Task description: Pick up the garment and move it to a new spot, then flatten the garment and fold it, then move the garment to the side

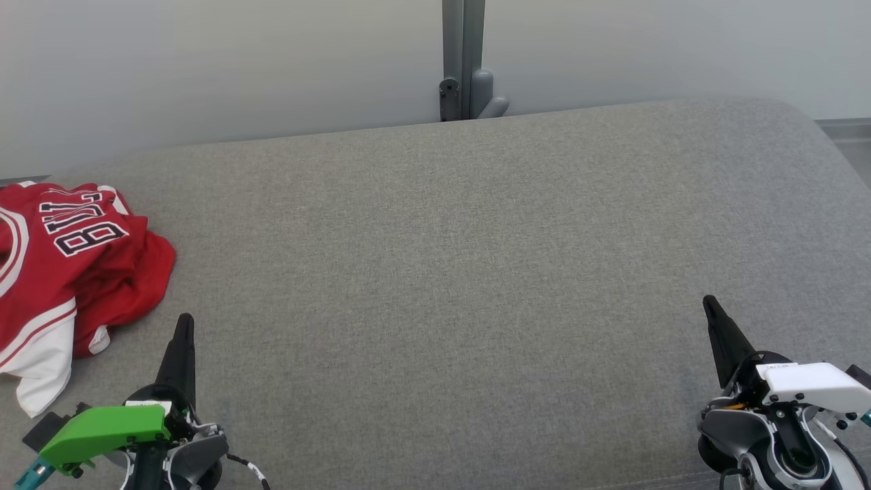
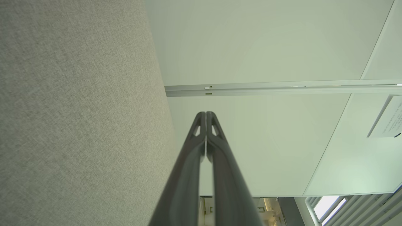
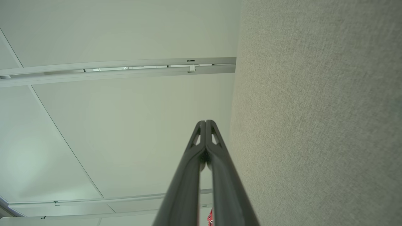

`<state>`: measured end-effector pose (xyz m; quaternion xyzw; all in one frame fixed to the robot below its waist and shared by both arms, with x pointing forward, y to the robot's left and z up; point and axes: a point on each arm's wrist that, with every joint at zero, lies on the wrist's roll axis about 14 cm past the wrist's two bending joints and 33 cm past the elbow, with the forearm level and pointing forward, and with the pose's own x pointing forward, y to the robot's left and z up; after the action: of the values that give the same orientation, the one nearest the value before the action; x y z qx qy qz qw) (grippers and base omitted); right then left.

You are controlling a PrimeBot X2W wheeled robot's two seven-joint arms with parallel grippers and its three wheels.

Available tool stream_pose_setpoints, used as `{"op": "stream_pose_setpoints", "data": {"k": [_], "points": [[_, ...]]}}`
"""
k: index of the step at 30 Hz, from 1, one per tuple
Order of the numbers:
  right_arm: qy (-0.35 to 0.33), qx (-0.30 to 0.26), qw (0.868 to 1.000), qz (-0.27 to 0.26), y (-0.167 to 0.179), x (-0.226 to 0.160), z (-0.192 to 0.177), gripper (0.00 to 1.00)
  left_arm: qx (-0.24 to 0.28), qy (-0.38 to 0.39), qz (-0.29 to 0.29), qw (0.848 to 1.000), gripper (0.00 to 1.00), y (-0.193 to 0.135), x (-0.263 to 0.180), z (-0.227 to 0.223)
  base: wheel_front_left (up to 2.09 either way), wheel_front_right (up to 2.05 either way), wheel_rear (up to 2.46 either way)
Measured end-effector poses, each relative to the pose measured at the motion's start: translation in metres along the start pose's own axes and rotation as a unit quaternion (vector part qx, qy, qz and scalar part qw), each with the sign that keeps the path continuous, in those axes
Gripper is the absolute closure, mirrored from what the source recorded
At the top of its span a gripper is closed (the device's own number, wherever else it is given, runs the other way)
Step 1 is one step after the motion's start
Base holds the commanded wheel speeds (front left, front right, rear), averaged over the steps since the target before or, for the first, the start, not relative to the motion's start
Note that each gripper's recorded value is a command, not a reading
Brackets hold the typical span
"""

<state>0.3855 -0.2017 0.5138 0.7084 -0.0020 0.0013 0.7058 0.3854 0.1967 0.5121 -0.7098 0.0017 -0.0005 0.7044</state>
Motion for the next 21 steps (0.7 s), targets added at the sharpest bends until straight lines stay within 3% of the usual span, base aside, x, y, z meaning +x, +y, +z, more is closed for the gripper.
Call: {"op": "stream_pose_setpoints", "data": {"k": [21], "points": [[0.000, 0.000, 1.000, 0.000, 0.0000, 0.0000, 0.0000, 1.00, 0.000, 0.000, 0.000, 1.000, 1.00, 0.0000, 0.0000, 0.0000, 0.00, 0.00, 0.00]]}}
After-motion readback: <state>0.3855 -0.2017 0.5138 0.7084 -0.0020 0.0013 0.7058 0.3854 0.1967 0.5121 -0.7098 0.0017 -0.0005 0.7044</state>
